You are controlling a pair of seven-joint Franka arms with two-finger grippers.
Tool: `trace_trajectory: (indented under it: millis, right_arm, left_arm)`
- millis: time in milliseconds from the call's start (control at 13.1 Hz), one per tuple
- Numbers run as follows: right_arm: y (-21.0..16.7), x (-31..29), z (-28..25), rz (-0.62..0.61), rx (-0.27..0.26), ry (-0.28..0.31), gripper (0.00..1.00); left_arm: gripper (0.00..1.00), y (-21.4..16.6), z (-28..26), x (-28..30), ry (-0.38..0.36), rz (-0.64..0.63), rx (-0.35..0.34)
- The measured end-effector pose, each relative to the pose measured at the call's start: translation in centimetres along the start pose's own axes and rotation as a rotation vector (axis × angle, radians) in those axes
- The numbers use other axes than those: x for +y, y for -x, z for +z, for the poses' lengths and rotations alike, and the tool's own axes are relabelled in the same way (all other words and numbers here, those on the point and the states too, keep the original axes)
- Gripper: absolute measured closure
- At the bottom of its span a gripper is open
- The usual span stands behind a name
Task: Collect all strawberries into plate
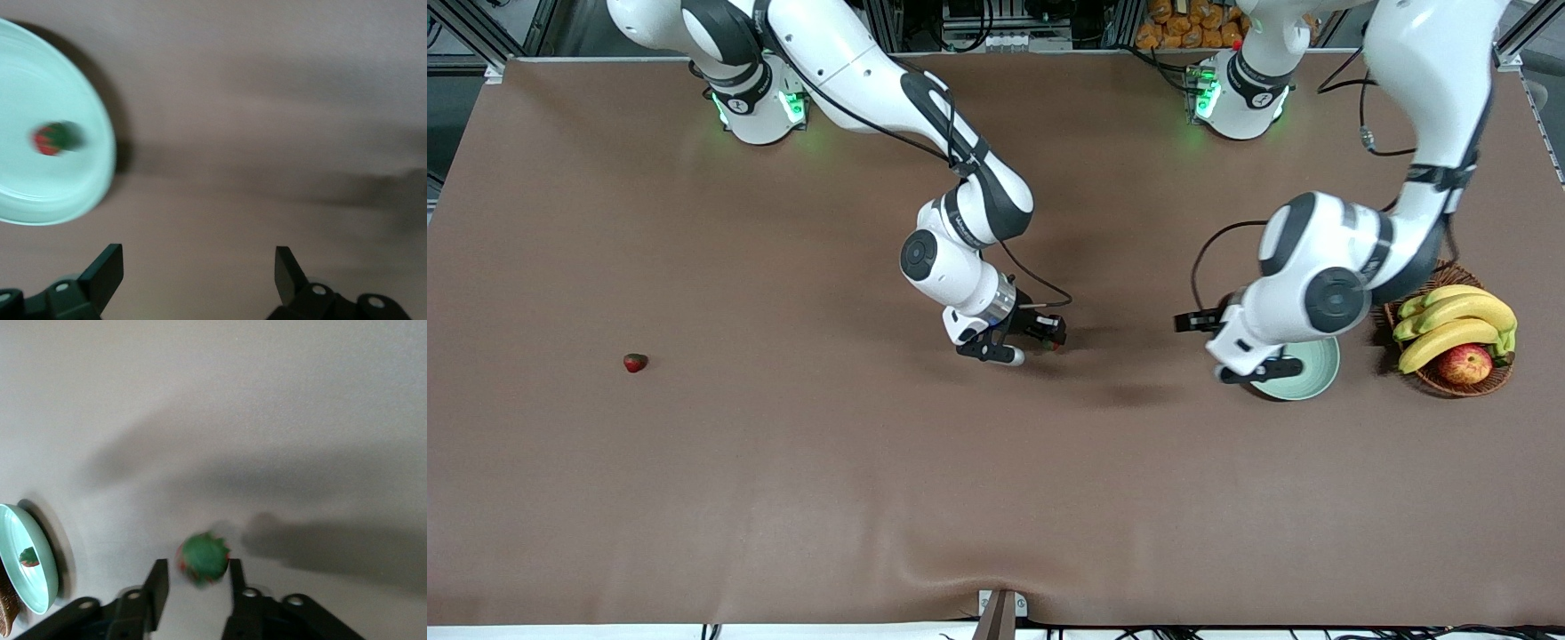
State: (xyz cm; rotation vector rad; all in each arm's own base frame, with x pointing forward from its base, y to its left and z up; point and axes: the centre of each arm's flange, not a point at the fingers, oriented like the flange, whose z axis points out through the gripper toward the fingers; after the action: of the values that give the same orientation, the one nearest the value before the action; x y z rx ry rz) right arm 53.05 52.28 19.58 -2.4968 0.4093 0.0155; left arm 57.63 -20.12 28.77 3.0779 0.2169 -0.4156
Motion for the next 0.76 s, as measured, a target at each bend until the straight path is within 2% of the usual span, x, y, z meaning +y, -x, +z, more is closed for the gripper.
trace_trajectory:
  millis: [153,306,535,611,764]
  right_arm:
    - [-0.7,0.2,-0.3,0.002,0.012,0.001,0.24]
    - [-3.0,1.2,-1.3,0.028,0.034,0.003,0.01]
    - [-8.9,6.7,-4.2,0.119,0.049,0.045,0.0]
    - [-10.8,9.4,-5.5,0.131,0.034,0.069,0.0]
    - [-14.0,14.7,-9.1,0.12,-0.04,0.11,0.0]
  left_arm:
    - [0.0,1.1,2.4,3.9,0.007,-0.037,0.003]
    - [0.0,2.0,3.6,6.4,0.015,-0.05,0.014]
    - [0.0,2.1,4.1,9.2,0.073,-0.072,0.076]
    - [0.0,1.6,3.9,10.3,0.101,-0.069,0.097]
    - [0.0,0.5,3.8,13.2,0.156,-0.071,0.125]
